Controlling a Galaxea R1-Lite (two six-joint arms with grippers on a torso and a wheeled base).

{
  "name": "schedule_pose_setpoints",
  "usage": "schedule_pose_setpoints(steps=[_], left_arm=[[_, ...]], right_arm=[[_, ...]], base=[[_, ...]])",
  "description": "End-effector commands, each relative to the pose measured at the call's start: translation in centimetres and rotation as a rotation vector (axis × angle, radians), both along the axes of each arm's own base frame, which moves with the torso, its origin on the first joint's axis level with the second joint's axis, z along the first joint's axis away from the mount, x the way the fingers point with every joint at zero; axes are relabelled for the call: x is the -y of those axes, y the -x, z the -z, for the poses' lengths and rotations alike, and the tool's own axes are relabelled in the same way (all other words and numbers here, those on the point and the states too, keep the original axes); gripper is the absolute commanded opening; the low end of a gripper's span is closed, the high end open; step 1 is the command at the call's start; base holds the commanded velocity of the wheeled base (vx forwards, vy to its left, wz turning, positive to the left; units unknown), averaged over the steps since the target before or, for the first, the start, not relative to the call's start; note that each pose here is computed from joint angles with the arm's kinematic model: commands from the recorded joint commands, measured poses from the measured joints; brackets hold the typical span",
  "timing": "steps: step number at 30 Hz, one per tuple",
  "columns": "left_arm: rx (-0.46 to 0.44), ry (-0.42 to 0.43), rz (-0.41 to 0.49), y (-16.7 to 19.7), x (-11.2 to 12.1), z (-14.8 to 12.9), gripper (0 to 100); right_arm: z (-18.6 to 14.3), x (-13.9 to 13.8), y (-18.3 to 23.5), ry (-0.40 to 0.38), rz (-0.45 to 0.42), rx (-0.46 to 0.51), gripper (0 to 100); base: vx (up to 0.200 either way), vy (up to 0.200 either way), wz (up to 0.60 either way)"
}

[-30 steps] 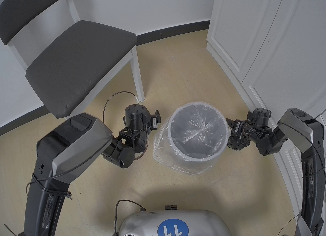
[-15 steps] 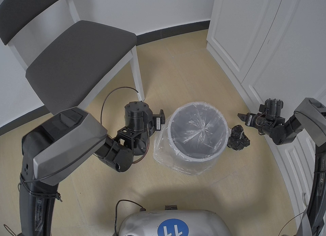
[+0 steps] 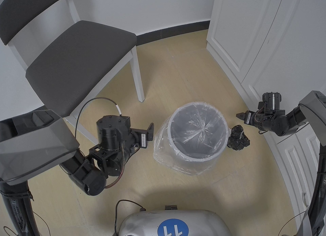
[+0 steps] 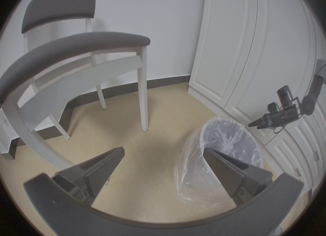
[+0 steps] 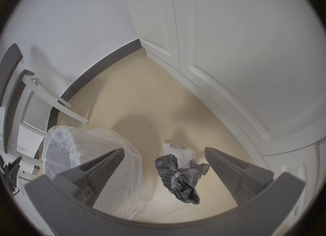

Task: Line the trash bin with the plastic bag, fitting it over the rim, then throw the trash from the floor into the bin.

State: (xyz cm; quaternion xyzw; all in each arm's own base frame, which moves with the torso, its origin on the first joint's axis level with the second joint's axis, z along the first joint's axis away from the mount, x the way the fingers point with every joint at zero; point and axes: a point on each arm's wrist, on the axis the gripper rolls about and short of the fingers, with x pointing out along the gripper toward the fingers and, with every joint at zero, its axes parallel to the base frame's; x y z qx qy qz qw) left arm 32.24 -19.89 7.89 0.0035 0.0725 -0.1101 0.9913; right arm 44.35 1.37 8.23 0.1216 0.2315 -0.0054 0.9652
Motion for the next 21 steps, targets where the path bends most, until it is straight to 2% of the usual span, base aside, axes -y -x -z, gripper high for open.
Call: schedule_pose_setpoints(steps=[1,9,13,21], left_arm=[[0.027,-0.009,0.008,2.2,-2.1,-0.7,100],[0.047,0.002,0.008,2.3,-2.2,-0.2,100],[0.056,0.006,0.009,2.3,-2.1,-0.4,100],[0.067,0.013,0.012,2.4,-2.0,-0.6,100]], right_arm=[[2.9,-1.4,-1.8,-0.022,-0.009,-0.058,100],[9.1,-0.3,-4.3,-0.021,0.019,-0.130,100],[11.4,0.3,-5.2,-0.051,0.038,-0.147,100],[12.5,0.5,-5.6,-0.080,0.050,-0.154,100]], base=[[0.000,0.000,0.00],[0.000,0.000,0.00],[0.000,0.000,0.00],[0.000,0.000,0.00]])
